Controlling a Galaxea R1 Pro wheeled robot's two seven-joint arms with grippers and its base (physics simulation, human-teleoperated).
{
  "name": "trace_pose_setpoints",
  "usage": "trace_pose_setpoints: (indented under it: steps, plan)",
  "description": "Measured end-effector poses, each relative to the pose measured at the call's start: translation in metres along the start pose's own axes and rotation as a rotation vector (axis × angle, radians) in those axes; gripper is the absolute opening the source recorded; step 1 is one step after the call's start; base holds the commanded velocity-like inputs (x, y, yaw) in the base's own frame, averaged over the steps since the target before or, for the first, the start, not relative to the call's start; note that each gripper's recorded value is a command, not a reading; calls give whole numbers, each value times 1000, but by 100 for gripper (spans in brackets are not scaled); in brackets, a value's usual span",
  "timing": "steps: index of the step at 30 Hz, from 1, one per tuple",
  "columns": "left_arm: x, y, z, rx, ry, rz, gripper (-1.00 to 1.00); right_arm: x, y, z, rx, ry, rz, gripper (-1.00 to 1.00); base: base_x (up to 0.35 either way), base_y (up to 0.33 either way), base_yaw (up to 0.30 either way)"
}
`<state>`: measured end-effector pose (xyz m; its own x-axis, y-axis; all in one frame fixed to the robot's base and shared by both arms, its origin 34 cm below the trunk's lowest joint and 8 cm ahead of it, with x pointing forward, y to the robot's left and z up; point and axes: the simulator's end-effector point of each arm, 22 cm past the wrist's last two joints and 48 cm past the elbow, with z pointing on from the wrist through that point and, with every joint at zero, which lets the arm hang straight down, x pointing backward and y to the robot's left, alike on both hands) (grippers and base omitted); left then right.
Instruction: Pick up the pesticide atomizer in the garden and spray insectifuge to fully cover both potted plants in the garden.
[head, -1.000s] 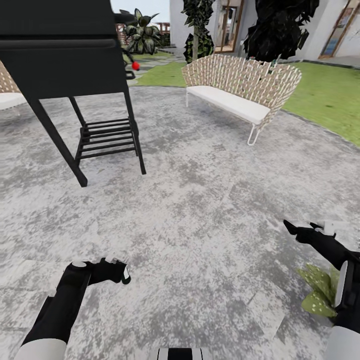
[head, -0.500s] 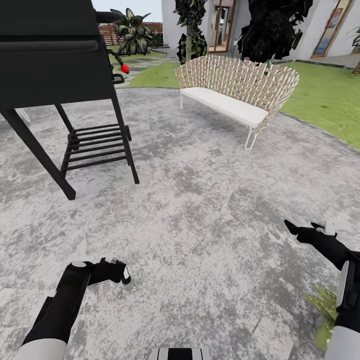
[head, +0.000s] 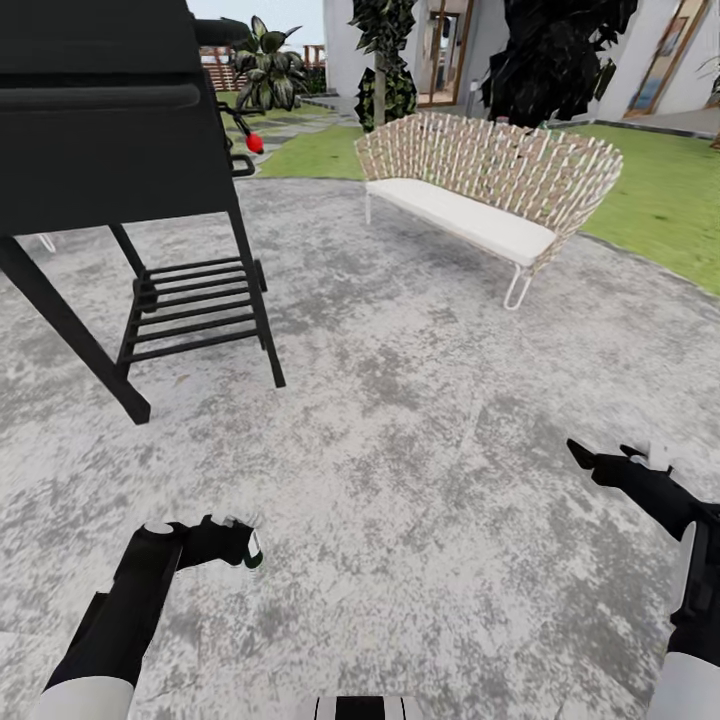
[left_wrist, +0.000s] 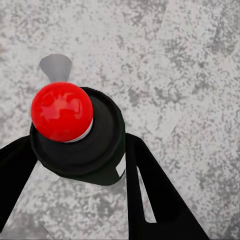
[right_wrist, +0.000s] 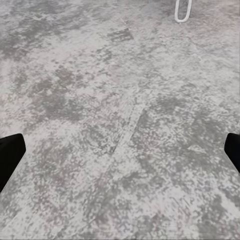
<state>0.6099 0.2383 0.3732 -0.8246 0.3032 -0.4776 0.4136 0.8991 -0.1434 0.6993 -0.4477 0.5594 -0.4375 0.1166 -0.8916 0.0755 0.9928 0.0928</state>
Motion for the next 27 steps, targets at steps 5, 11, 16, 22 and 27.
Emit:
trace_pose_setpoints:
  steps: [5, 11, 16, 22, 27]
  plan:
    - [-2, 0, -1, -1, -4, 1, -100, -2, -1, -1, 1, -1, 1, 100, 314, 181, -149]
    - [-5, 0, -4, -3, -10, 3, -100, -2, -1, -3, 2, 8, 16, 100, 316, 151, -178]
    - [-9, -5, -4, 3, -19, 2, -100, -5, -1, -4, 1, 4, 17, 100, 341, 18, -180]
    - [-13, -9, -5, 8, -28, 3, -100, -9, 0, -6, -1, -3, 19, 100, 347, 1, -181]
    - [-15, -9, -7, 6, -33, 5, -100, -12, 0, -8, -1, -8, 19, 100, 347, 0, -180]
